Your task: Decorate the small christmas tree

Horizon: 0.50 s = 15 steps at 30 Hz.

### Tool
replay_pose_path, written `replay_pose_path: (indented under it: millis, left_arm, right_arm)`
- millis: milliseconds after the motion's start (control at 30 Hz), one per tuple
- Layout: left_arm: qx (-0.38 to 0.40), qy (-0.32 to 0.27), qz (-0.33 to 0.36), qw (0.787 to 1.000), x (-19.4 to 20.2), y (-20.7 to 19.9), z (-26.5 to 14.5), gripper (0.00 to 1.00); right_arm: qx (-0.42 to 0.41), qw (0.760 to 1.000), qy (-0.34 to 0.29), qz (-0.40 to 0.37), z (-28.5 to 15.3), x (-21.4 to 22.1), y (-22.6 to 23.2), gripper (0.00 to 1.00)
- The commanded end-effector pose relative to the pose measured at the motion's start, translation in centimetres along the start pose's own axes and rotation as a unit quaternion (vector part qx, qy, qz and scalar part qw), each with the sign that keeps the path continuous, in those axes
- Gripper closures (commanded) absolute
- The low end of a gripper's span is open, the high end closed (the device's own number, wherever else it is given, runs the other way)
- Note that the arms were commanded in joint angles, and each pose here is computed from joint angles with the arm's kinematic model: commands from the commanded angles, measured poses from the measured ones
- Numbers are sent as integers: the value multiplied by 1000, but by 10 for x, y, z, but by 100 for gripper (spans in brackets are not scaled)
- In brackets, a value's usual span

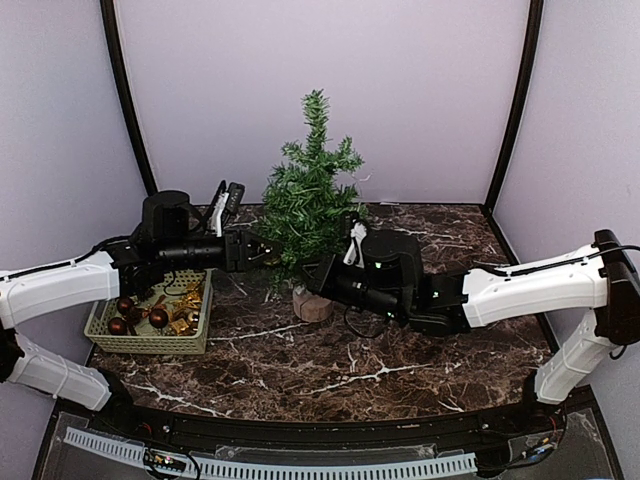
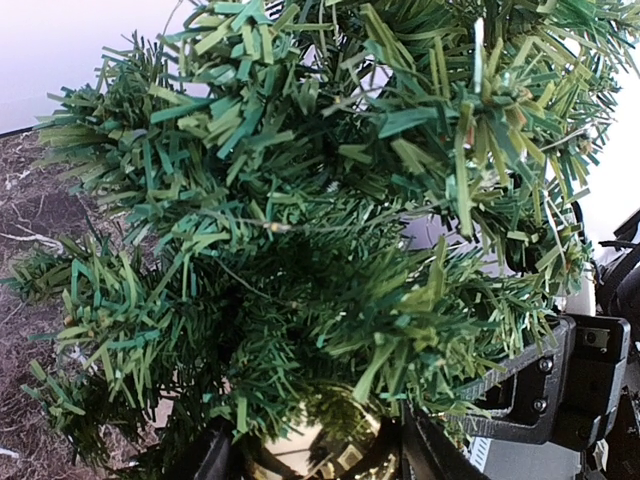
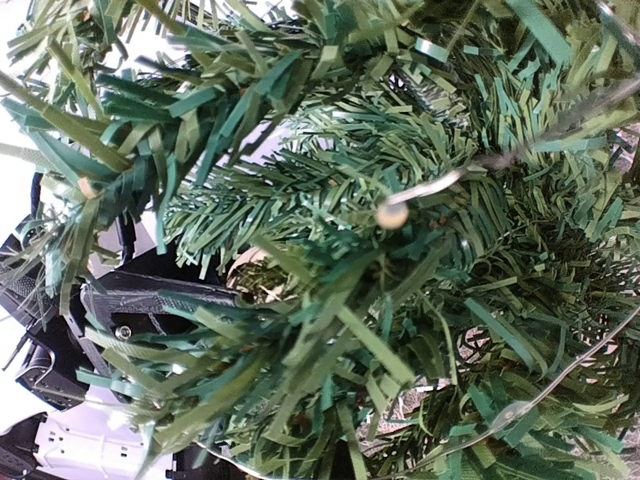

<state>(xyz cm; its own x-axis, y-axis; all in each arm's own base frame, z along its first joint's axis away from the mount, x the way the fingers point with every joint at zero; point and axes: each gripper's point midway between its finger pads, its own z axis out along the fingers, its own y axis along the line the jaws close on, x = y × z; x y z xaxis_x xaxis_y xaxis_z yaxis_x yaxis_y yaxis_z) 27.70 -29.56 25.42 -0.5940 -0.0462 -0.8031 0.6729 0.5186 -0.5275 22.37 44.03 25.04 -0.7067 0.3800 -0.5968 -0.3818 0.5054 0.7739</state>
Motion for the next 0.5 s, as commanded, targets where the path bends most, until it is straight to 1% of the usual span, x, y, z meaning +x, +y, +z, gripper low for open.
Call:
replay_pose_path:
  millis: [0,267,467]
  left_arm:
    - [4,-16,11,1000,-12,-3,-1,56]
    - [12,-24,14,1000,-16,-8,-4,56]
    - [24,-25,16,999,-17,-13,-6,56]
  right_arm:
    - [4,1000,-12,6,4,-5,-4,100]
    - [-20,1000,-18,-5,-3,-10,6,100]
    - [-38,999,-25,-22,-9,-13,16,91]
